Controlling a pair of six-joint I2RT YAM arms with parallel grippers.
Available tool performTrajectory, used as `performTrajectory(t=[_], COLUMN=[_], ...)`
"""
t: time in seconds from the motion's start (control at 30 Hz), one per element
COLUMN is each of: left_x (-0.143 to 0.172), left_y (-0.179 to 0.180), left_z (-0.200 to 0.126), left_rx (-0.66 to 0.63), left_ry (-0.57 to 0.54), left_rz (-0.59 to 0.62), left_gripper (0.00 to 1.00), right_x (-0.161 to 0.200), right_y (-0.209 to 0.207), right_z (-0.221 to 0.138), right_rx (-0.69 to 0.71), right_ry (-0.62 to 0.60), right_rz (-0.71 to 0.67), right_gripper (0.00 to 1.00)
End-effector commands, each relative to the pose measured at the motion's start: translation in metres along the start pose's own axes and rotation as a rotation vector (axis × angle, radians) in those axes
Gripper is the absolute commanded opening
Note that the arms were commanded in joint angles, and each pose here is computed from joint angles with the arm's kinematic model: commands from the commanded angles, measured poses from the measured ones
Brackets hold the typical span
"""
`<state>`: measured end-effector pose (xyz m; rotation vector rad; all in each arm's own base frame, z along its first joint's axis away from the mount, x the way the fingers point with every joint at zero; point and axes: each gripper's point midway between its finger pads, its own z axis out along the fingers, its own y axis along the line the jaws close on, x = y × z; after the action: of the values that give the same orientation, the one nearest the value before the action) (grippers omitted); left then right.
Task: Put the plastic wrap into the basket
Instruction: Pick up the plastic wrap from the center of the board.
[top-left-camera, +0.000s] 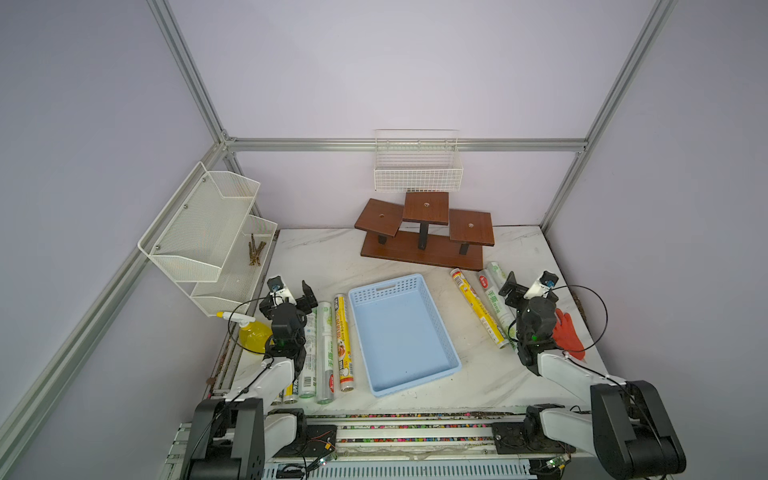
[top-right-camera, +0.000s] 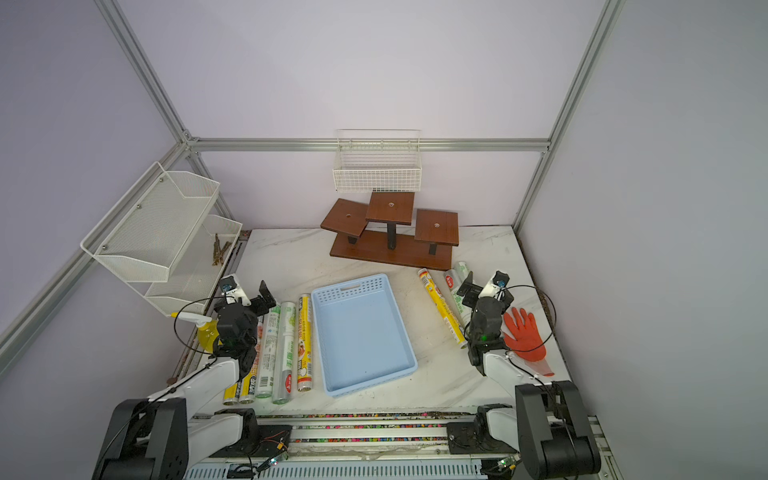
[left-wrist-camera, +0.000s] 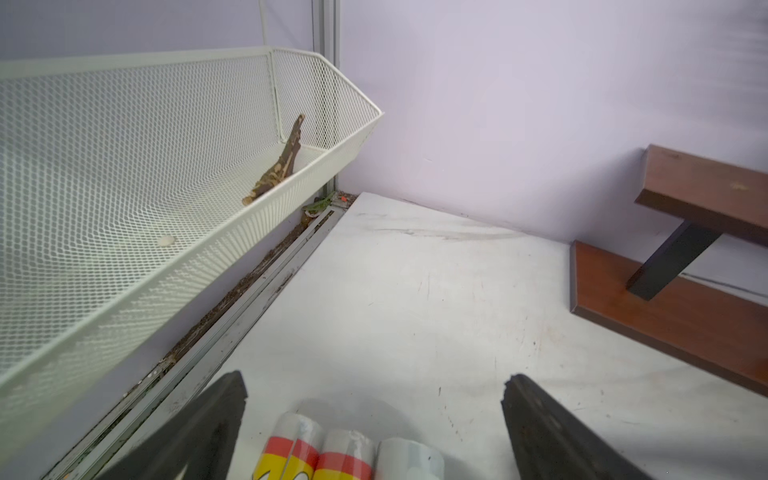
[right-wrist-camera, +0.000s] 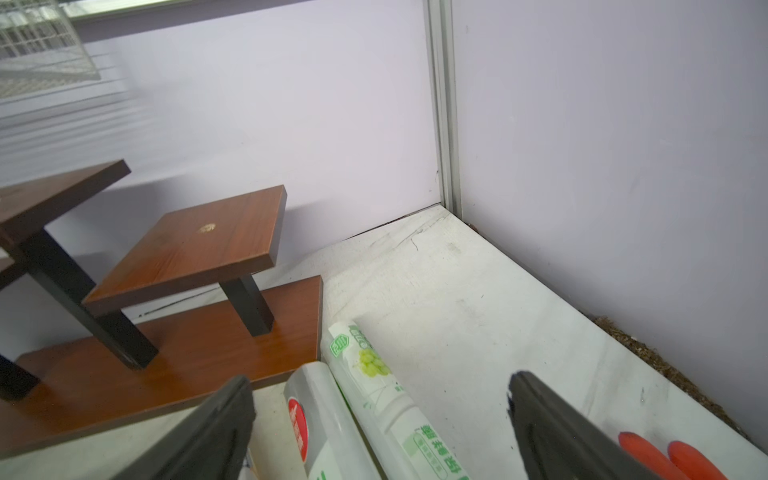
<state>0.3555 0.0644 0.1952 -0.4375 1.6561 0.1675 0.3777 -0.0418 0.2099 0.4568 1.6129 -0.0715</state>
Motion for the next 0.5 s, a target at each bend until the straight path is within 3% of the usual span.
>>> performTrajectory(t=[0.0,0.1,0.23,0.37,0.47], left_x=[0.005,0.008,0.025,0.026,0.028], left_y=[-0.004,-0.032,-0.058,-0.096,-0.123], left_z=[-0.001,-0.002,-0.007,-0.02,-0.032], left_rx=[-0.004,0.123,0.239,0.476,0.636], left_ry=[0.134,0.24,0.395,0.41,0.481], left_rz=[-0.133,-0.158,-0.248,-0.344,-0.396], left_gripper=[1.0,1.0,1.0,1.0,1.0], right_x=[0.044,0.058,0.077,0.09,0.1], right_y=[0.0,0.013,0.011,0.0,0.021], right_z=[-0.004,-0.002,-0.002,0.004,0.0], right_rx=[0.015,-0.051,-0.03,0.042,-0.077], right_ry=[0.351,0.459,0.602,0.65,0.748], right_rz=[-0.03,-0.034,-0.077,-0.099,-0.12], right_gripper=[1.0,1.0,0.94,0.88,0.8])
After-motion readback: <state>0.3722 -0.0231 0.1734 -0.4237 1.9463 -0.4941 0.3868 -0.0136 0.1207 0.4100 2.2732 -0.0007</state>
